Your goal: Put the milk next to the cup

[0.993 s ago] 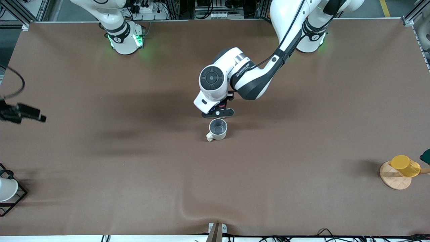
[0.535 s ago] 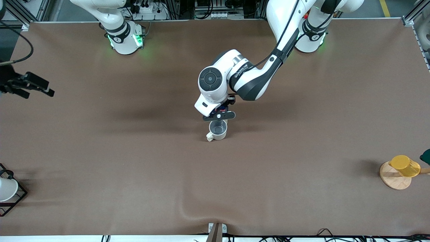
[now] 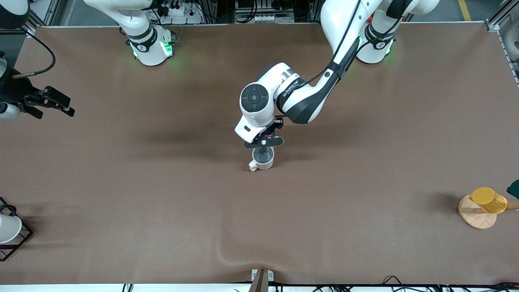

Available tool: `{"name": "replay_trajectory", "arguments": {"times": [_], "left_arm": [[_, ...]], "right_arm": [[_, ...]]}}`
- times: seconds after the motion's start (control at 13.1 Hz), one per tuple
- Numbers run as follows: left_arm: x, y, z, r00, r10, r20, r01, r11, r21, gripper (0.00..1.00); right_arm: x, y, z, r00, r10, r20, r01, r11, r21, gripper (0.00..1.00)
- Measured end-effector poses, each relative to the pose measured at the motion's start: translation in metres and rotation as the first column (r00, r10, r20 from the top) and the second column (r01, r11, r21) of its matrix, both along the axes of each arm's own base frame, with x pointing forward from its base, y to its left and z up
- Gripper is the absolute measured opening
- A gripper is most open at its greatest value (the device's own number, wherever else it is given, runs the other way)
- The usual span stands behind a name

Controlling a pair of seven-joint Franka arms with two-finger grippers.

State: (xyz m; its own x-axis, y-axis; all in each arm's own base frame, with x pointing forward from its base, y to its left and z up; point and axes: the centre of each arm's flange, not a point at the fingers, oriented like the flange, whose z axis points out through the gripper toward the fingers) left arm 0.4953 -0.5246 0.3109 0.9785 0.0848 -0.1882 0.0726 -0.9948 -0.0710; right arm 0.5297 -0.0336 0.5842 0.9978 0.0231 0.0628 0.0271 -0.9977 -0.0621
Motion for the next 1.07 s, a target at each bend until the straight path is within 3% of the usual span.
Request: {"name": "replay_trajectory", "arguments": {"times": [0.08, 0.23, 0.46, 0.61, 0.92, 1.07], "left_arm": [[0.000, 0.000, 0.000, 1.000, -0.001, 0.000, 0.001, 1.000, 0.000, 0.35], [-0.004, -0.005, 0.001, 1.000, -0.012, 0.013, 0.012, 1.000, -0.001, 0.49], [-0.007, -0.013, 0.022, 0.999, -0.023, 0.040, 0.024, 0.999, -0.025, 0.81], [-0.007, -0.009, 0.063, 0.998, -0.020, 0.061, 0.023, 0.999, -0.039, 1.00], [0.008, 0.041, 0.167, 0.992, 0.041, 0.120, -0.033, 0.997, -0.069, 1.00], [0.048, 0.103, 0.206, 0.975, 0.145, 0.166, -0.133, 0.987, -0.086, 1.00]], "right_arm": [[0.000, 0.001, 0.000, 1.000, 0.002, 0.002, -0.002, 1.000, -0.005, 1.00], [0.000, 0.001, 0.002, 1.000, 0.003, 0.005, -0.003, 1.000, -0.008, 1.00], [0.001, 0.001, 0.002, 1.000, 0.003, 0.006, -0.003, 1.000, -0.009, 1.00], [0.001, 0.000, 0.003, 1.000, 0.003, 0.007, -0.003, 1.000, -0.010, 1.00], [0.001, 0.001, 0.007, 1.000, 0.003, 0.016, -0.003, 1.000, -0.011, 1.00], [0.002, 0.000, 0.012, 1.000, 0.003, 0.025, -0.003, 1.000, -0.011, 1.00]]}}
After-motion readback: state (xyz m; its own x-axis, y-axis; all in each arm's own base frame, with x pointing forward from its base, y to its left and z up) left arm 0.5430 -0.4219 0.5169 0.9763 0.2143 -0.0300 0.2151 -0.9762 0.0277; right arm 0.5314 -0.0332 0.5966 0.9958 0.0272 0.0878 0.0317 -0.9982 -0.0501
